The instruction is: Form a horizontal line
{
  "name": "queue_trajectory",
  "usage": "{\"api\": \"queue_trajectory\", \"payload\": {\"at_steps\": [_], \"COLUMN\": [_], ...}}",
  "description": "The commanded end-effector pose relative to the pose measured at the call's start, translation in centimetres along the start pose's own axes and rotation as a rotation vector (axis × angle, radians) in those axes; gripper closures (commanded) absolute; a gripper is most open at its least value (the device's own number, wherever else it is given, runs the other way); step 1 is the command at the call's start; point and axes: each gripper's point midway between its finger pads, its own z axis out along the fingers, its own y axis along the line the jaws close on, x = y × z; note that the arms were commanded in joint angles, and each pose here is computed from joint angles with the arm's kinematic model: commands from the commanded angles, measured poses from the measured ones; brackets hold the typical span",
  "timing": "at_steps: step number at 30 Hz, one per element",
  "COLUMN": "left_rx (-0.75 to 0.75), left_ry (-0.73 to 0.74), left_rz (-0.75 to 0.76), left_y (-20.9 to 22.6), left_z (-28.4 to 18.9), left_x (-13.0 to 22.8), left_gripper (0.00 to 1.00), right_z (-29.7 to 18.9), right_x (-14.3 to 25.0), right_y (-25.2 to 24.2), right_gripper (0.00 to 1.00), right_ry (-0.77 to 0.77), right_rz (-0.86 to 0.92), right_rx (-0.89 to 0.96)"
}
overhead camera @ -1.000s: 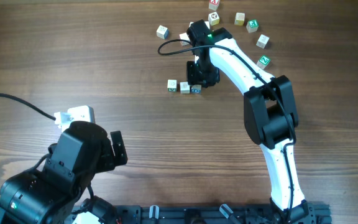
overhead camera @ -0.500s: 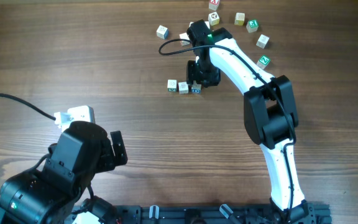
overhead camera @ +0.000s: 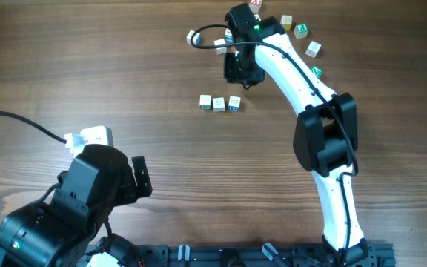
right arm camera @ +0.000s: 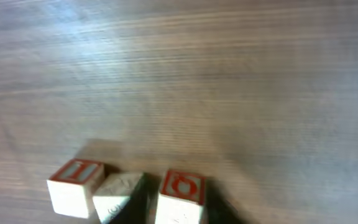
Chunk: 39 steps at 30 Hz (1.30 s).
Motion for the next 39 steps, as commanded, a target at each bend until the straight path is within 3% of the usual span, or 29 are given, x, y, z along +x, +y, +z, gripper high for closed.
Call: {"api": "queue_trajectory", "payload": {"at_steps": [1,14,21,39], "left_rx": [0.001,0.001,0.001,0.001], "left_ry": [0.002,0.002,0.002,0.002], "left_rz": [-0.022,-0.022,-0.022,-0.022], "left_y": [0.0,0.0,0.0,0.0], "left_z": [0.1,0.1,0.1,0.1], "left_x": [0.1,0.1,0.1,0.1], "left_gripper": [0.0,0.0,0.0,0.0], "right_z": [-0.8,-0.4,3.9,4.3], "right_x": [0.5,-1.2,0.1,1.5], "right_y": [1.4,11.2,10.7,8.9], "right_gripper": [0.95,0.95,0.95,0.96], "right_ry": [0.009,-0.211,-0.138,-0.079], "right_rz": [-0.034,-0.233,-0.205,-0.209], "right_rx": [-0.044,-0.191,-0.145,-0.068]}}
